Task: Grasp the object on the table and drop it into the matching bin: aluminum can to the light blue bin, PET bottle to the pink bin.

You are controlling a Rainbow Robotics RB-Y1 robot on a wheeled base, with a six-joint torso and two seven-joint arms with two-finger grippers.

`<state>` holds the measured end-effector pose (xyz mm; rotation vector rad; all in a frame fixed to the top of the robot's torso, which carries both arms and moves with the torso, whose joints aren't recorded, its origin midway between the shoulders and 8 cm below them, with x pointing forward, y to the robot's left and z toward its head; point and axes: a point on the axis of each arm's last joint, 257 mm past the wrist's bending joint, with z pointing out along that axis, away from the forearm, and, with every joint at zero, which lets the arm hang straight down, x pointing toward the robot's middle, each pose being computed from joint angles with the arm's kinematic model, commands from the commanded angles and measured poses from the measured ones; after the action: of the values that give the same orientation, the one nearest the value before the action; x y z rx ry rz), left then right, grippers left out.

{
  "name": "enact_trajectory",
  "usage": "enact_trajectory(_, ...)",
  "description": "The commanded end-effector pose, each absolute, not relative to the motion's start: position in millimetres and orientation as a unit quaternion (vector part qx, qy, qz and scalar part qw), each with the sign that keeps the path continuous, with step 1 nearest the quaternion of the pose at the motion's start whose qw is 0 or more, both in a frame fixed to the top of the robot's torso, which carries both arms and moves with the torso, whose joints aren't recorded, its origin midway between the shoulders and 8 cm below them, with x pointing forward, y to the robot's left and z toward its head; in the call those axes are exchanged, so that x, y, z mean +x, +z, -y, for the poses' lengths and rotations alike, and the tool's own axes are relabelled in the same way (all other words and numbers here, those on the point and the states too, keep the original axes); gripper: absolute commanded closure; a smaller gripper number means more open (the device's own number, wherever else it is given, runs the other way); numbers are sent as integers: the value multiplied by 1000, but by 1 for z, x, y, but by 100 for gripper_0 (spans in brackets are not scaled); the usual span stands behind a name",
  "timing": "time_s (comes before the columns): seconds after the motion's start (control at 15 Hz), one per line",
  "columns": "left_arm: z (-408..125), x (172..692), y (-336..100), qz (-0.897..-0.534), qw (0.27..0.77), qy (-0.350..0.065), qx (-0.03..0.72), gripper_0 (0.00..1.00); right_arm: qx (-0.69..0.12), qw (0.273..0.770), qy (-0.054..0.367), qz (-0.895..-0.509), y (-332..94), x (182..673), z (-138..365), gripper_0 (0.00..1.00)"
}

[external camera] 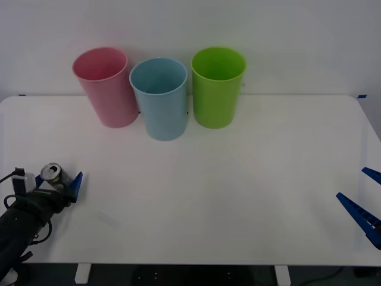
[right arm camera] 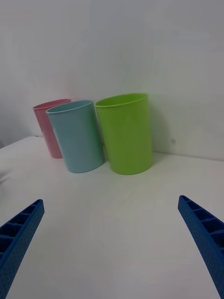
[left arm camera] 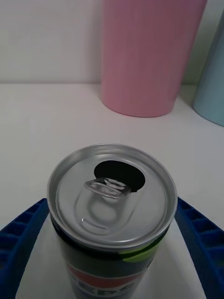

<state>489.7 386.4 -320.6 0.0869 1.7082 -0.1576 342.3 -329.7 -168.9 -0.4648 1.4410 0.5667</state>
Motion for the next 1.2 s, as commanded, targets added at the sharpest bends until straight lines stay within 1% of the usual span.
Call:
enact_trajectory(0.07,-386,490,-321,-753,653,-70,38,98,-208,691,253,-645,-169,342,330,0)
enact_trajectory(0.13,-386,490,-321,-753,653,-70,38,100,-208,691,253,-645,-169,342,330,0)
enact_trajectory(0.8,-387,490,-319,-751,655,-74,32,100,-208,691,253,-645,-169,342,330,0)
enact_trajectory(1.2,-377,485,-287,-727,679,-90,37,100,-208,691,253,-645,-169,342,330,0)
